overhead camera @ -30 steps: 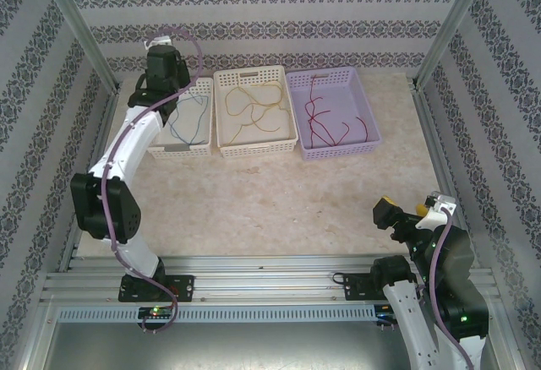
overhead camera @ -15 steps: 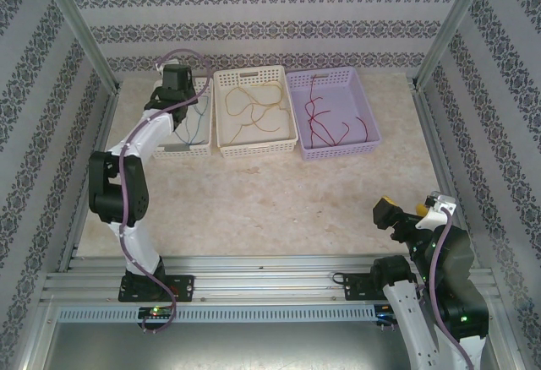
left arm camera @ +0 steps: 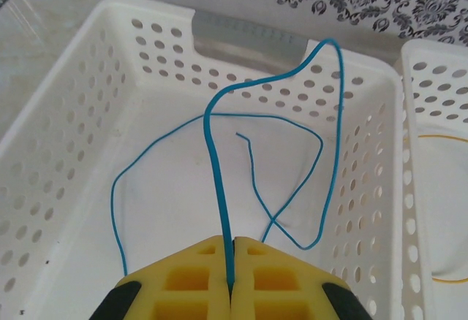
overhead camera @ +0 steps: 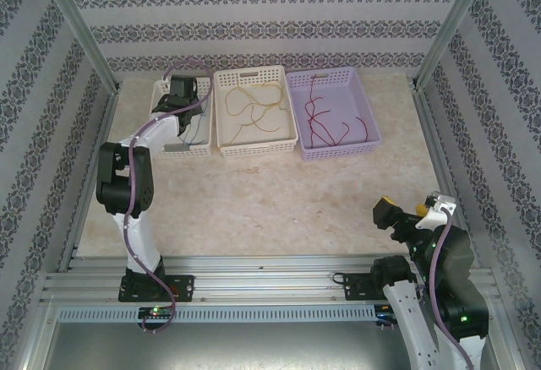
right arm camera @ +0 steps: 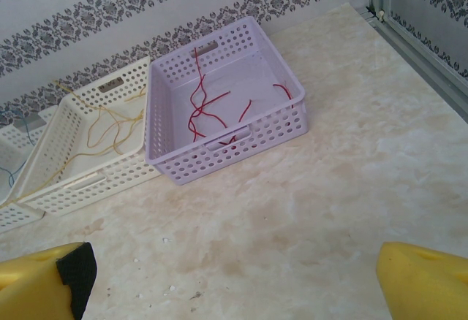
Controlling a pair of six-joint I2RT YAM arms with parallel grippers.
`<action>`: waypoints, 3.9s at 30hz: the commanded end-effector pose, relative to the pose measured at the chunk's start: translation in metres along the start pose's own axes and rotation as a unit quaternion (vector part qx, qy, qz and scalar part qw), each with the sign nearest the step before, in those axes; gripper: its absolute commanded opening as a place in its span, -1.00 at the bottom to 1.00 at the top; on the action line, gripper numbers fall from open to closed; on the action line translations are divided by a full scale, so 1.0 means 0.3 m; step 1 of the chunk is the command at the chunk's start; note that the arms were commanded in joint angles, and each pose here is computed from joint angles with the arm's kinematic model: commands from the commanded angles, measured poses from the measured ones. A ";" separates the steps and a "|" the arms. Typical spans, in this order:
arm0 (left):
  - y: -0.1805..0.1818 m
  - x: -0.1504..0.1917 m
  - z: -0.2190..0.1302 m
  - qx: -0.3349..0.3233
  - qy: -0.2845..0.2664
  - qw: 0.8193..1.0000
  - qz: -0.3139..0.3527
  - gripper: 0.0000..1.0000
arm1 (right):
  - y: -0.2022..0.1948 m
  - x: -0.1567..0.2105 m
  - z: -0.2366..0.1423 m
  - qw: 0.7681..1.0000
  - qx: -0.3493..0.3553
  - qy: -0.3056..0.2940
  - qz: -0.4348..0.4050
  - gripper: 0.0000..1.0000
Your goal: Untangle the cables
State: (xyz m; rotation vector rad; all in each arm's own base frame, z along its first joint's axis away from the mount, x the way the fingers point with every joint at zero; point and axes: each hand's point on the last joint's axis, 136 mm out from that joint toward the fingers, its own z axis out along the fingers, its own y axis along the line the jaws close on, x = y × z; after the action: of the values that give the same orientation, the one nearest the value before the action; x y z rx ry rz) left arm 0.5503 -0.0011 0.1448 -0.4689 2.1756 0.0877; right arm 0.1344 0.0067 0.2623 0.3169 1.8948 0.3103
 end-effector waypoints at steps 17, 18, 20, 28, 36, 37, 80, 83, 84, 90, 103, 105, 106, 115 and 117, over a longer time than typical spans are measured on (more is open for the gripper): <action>0.052 0.215 0.110 -0.013 0.108 0.993 -0.037 -0.97 | -0.001 0.011 0.009 1.000 0.000 0.006 -0.001 0.97; 0.059 0.222 0.114 -0.015 0.113 0.993 -0.041 -0.96 | 0.000 0.010 0.008 1.000 -0.001 0.006 -0.001 0.96; 0.075 0.235 0.122 -0.018 0.123 0.991 -0.049 -0.94 | 0.000 0.010 0.008 1.000 -0.001 0.006 -0.001 0.96; 0.090 0.261 0.141 -0.013 0.145 0.987 -0.061 -0.71 | 0.000 0.011 0.009 1.000 -0.001 0.006 -0.001 0.96; 0.065 0.220 0.126 0.003 0.138 0.989 -0.061 -0.42 | -0.001 0.012 0.009 1.000 0.000 0.006 -0.002 0.97; 0.062 0.212 0.123 0.005 0.137 0.989 -0.061 -0.38 | 0.000 0.011 0.009 1.000 -0.001 0.006 -0.002 0.97; 0.069 -0.180 -0.339 0.068 -0.086 0.992 -0.056 1.00 | 0.001 0.019 0.033 1.000 0.004 0.025 -0.004 0.96; 0.109 -0.189 -0.452 0.068 -0.104 0.990 -0.065 1.00 | -0.002 0.020 0.034 1.000 0.006 0.024 -0.003 0.96; 0.123 -0.192 -0.491 0.065 -0.107 0.990 -0.067 1.00 | -0.004 0.019 0.034 1.000 0.008 0.024 -0.002 0.96; 0.204 -0.164 -0.681 0.060 -0.123 0.986 -0.095 1.00 | -0.009 0.014 0.034 1.000 0.009 0.011 0.000 0.96; 0.331 0.090 -0.741 0.041 -0.113 0.987 -0.104 1.00 | 0.034 -0.026 0.090 0.999 0.003 0.039 -0.016 0.96; 0.332 0.091 -0.742 0.043 -0.117 0.986 -0.109 1.00 | 0.048 -0.047 0.101 0.999 0.001 0.043 -0.023 0.96; 0.329 0.088 -0.742 0.045 -0.117 0.986 -0.110 1.00 | 0.054 -0.061 0.106 0.999 0.001 0.041 -0.026 0.97; 0.330 0.103 -0.718 0.039 -0.112 0.988 -0.100 1.00 | 0.094 -0.173 0.243 0.996 0.008 0.019 -0.087 0.96; 0.331 0.105 -0.716 0.038 -0.113 0.988 -0.098 1.00 | 0.076 -0.193 0.284 0.995 0.032 0.013 -0.093 0.96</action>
State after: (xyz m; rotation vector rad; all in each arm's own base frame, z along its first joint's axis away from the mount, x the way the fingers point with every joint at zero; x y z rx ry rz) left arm 0.3323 0.0304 0.2340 -0.5969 1.9350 -0.0588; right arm 0.2163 0.0178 0.2727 0.2061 2.0308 0.2027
